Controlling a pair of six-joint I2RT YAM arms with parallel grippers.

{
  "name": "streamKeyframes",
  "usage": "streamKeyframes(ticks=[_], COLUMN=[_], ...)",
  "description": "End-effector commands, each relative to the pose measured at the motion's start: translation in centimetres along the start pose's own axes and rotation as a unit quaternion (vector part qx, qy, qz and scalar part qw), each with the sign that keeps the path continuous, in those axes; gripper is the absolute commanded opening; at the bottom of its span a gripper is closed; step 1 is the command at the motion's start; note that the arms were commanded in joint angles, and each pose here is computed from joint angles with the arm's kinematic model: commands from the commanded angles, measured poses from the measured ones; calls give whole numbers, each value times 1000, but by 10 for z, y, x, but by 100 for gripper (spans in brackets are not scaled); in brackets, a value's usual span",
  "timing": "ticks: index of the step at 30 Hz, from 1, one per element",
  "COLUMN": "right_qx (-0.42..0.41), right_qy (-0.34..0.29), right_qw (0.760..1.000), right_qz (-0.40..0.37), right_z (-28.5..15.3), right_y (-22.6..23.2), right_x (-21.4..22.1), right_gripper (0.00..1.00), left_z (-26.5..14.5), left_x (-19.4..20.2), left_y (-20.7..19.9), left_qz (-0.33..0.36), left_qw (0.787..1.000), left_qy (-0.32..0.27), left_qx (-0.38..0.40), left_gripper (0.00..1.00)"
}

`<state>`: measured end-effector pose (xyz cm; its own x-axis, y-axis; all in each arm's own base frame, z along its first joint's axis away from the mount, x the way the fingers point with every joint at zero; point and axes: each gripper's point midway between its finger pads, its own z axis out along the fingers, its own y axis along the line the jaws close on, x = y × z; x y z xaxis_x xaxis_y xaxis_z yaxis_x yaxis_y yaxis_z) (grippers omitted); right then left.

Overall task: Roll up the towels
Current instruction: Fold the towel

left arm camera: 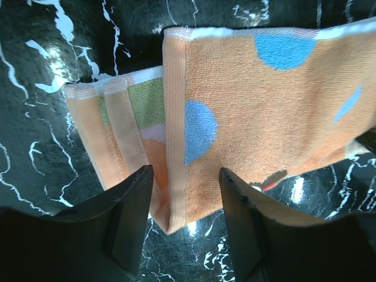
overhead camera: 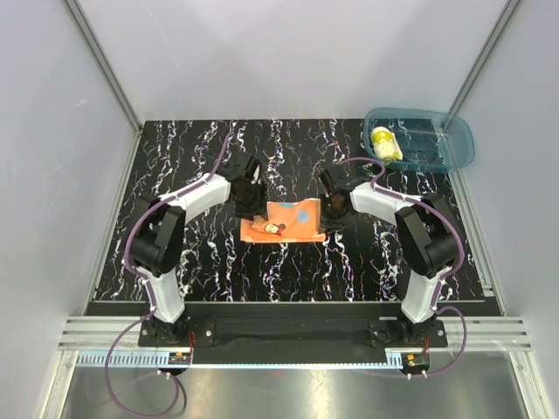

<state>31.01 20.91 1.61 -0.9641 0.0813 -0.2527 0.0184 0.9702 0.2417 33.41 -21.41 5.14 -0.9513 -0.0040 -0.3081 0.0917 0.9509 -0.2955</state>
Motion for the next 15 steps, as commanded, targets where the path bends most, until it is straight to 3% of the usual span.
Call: streamKeyframes(ticks=[1,4,7,9,12,15], right_qx=[-4,-3,-1,0,3,7], right_qy=[3,5,6,7,14,23], right_qw=[1000,1000,1000,1000,1000,1000], right_qz=[-11,-12,-14,-13,-13,-13], right_z=[5,5,6,7,11,16], right_y=[-1,-2,-3,-3,-6,-8], right_x=[4,5,6,6,9,15], right_gripper=[26,25,24,22,21,20], left_z=[6,9,11,10,2,-11], left_x=[-16,-18,-18,-19,-23,-24], left_y=[-6,-5,-7,-10,-7,-1], left_qz=[7,5,6,7,1,-8], left_qw=[1000,1000,1000,1000,999,997], left_qy=[-18,-20,-20,-26,-52,-75], left_qx=[-1,-8,-4,2,-8,-21], left_gripper=[53,51,43,29,0,0])
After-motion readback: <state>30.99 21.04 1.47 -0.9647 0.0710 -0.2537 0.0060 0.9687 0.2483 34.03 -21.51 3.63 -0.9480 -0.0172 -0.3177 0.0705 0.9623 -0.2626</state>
